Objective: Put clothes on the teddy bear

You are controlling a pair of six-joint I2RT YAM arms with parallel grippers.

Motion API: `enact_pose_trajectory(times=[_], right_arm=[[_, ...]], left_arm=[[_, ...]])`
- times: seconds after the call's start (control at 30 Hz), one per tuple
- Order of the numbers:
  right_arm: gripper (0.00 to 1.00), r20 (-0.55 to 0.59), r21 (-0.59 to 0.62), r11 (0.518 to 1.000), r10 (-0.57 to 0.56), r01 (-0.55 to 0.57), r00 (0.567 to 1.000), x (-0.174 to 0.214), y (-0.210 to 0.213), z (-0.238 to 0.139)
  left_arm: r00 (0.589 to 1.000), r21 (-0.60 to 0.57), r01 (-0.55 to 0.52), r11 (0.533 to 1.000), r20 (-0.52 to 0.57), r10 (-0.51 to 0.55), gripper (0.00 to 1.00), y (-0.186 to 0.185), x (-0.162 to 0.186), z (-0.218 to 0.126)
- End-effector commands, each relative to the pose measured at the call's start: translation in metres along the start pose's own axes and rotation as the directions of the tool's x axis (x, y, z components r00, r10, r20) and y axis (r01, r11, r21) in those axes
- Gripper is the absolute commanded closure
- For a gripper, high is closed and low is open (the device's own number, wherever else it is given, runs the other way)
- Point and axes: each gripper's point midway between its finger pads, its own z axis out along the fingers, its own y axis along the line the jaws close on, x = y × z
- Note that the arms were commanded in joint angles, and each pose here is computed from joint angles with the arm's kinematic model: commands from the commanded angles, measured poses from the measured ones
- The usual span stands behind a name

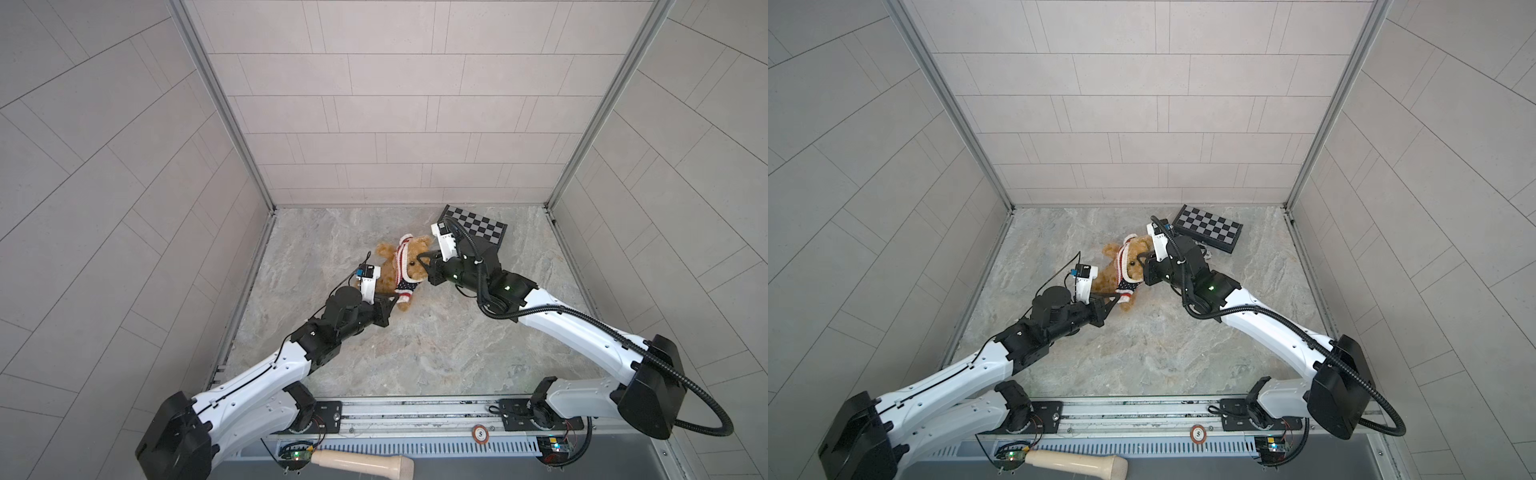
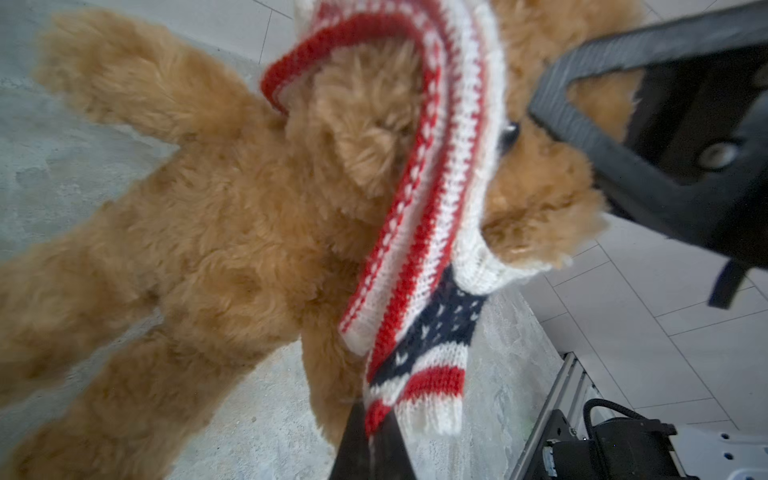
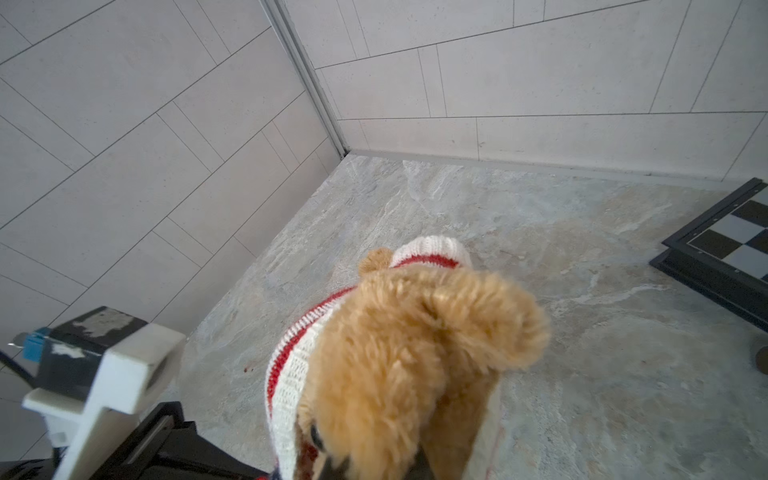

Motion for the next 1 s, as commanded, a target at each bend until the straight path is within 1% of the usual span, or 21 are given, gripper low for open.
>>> enact_pose_trajectory(times=[0.0,0.1,0.2,0.33,0.4,0.47,0.53,0.57,0.63,0.73,0.83,0.9,0.97], right_arm=[[1.00,0.240,-0.080,0.997,0.022,-0.002,0.971,-0.073,0.024,-0.043],[1.00,0.239,-0.061,0.998,-0.004,0.019,0.971,-0.071,0.022,-0.051],[1.00,0.227,-0.068,0.997,-0.030,0.047,0.973,-0.069,0.024,-0.053],[1.00,0.199,-0.070,0.993,-0.079,0.095,0.977,-0.061,0.025,-0.051],[1.00,0.196,-0.077,0.989,-0.109,0.126,0.975,-0.059,0.027,-0.050],[1.00,0.189,-0.090,0.982,-0.144,0.163,0.971,-0.056,0.030,-0.049],[1.00,0.203,-0.142,0.965,-0.190,0.221,0.961,-0.053,0.040,-0.049],[1.00,0.218,-0.168,0.953,-0.212,0.250,0.953,-0.051,0.045,-0.051],[1.00,0.248,-0.219,0.913,-0.289,0.345,0.924,-0.044,0.058,-0.057],[1.00,0.255,-0.261,0.850,-0.396,0.457,0.882,-0.029,0.069,-0.064],[1.00,0.298,-0.302,0.804,-0.431,0.512,0.852,-0.020,0.076,-0.071],[1.00,0.324,-0.326,0.773,-0.450,0.545,0.832,-0.017,0.082,-0.075],[1.00,0.323,-0.345,0.748,-0.472,0.566,0.820,-0.014,0.086,-0.075]], left_arm=[[0.993,-0.104,-0.025,0.994,-0.115,0.013,1.00,0.031,0.038,0.001],[0.994,-0.134,-0.020,0.991,-0.110,0.005,1.00,0.040,0.040,-0.003],[0.995,-0.152,-0.009,0.988,-0.095,-0.005,1.00,0.048,0.037,-0.009],[0.997,-0.139,-0.013,0.990,-0.082,0.002,1.00,0.046,0.033,-0.015],[0.996,-0.108,-0.022,0.994,-0.086,0.013,1.00,0.039,0.032,-0.015],[0.997,-0.046,-0.030,0.998,-0.066,0.027,1.00,0.025,0.026,-0.017],[0.999,0.045,-0.037,0.998,-0.016,0.038,1.00,0.005,0.015,-0.025],[0.999,0.086,-0.039,0.996,0.009,0.039,0.98,-0.005,0.009,-0.030],[0.997,0.150,-0.050,0.987,0.064,0.040,0.80,-0.022,-0.006,-0.047],[0.994,0.204,-0.051,0.978,0.106,0.030,0.53,-0.039,-0.024,-0.069],[0.993,0.233,-0.009,0.972,0.114,-0.018,0.36,-0.046,-0.039,-0.080],[0.992,0.229,0.044,0.973,0.103,-0.069,0.35,-0.044,-0.046,-0.080],[0.987,0.242,0.101,0.965,0.098,-0.128,0.36,-0.045,-0.055,-0.079]])
